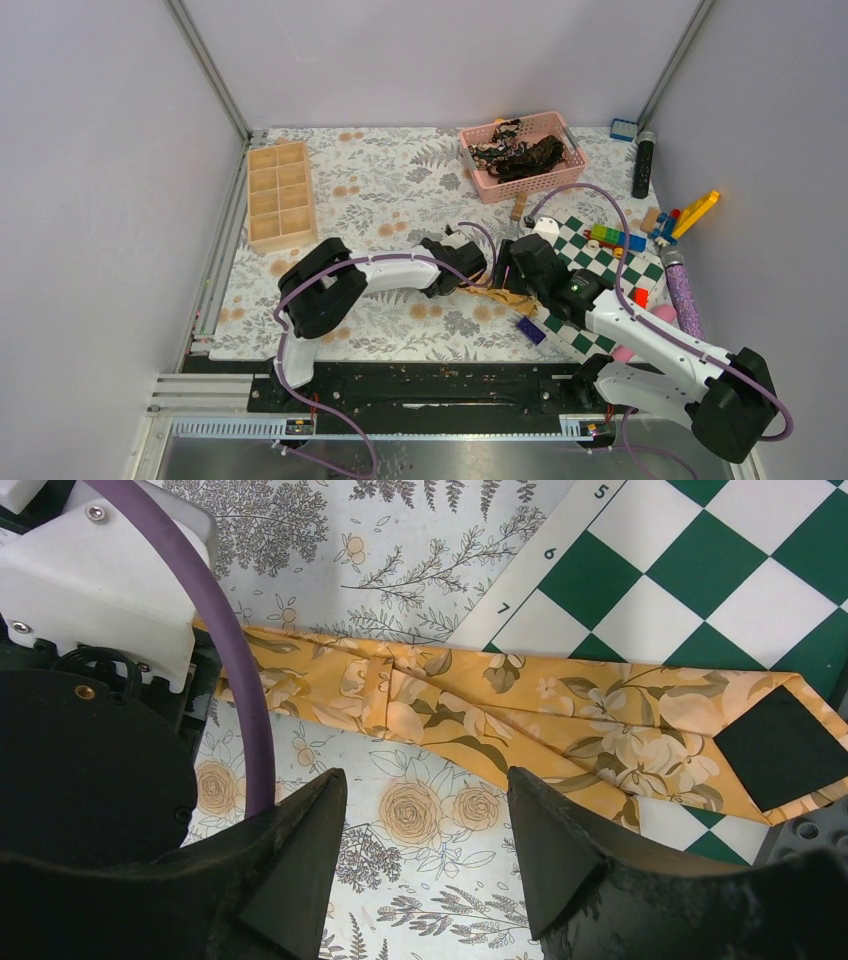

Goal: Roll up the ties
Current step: Roll the tie at the center of the board.

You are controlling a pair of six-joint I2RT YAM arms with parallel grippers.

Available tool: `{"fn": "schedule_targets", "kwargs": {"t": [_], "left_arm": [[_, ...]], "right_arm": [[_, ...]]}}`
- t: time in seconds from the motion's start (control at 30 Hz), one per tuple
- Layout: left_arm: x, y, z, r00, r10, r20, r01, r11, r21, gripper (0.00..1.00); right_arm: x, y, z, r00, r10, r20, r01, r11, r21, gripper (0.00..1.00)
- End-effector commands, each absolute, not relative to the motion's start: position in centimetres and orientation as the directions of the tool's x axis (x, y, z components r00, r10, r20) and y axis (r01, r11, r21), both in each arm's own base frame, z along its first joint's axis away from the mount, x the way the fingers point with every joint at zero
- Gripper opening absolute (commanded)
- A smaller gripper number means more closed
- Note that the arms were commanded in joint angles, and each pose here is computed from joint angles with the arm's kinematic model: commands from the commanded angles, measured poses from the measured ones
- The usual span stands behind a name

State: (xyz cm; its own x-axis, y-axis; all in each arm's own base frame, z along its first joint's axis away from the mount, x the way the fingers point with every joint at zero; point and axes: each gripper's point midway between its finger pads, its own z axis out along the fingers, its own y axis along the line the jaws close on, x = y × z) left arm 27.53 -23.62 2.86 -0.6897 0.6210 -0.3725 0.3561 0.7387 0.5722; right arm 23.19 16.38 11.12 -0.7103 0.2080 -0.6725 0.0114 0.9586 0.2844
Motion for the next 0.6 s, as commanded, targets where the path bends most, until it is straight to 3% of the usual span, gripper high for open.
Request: {"fn": "schedule_targets", "kwargs": {"t": [0.0, 0.3, 0.57], "left_arm": [[27.2, -26.5, 3.5, -0.685, 0.593, -0.423, 0.391, 0.789, 0.474, 0.47], [27.3, -26.7, 3.9, -0.705, 0.554, -0.443, 0.376, 0.822, 0.428, 0.48], [28.0, -27.3, 7.0, -0.691, 0.527, -0.495, 0.361, 0.845, 0.395, 0.5]], "right_arm": [[24.1, 17.8, 12.3, -0.691, 0.24, -0.682, -0.012, 0.939, 0.343, 0.68], [24.0, 17.5, 12.9, -0.673, 0.247, -0.697, -0.02, 0.936, 0.351, 0.68], [24.7, 16.8, 16.9, -0.587, 0.251, -0.77, -0.06, 0.935, 0.351, 0.7]]}}
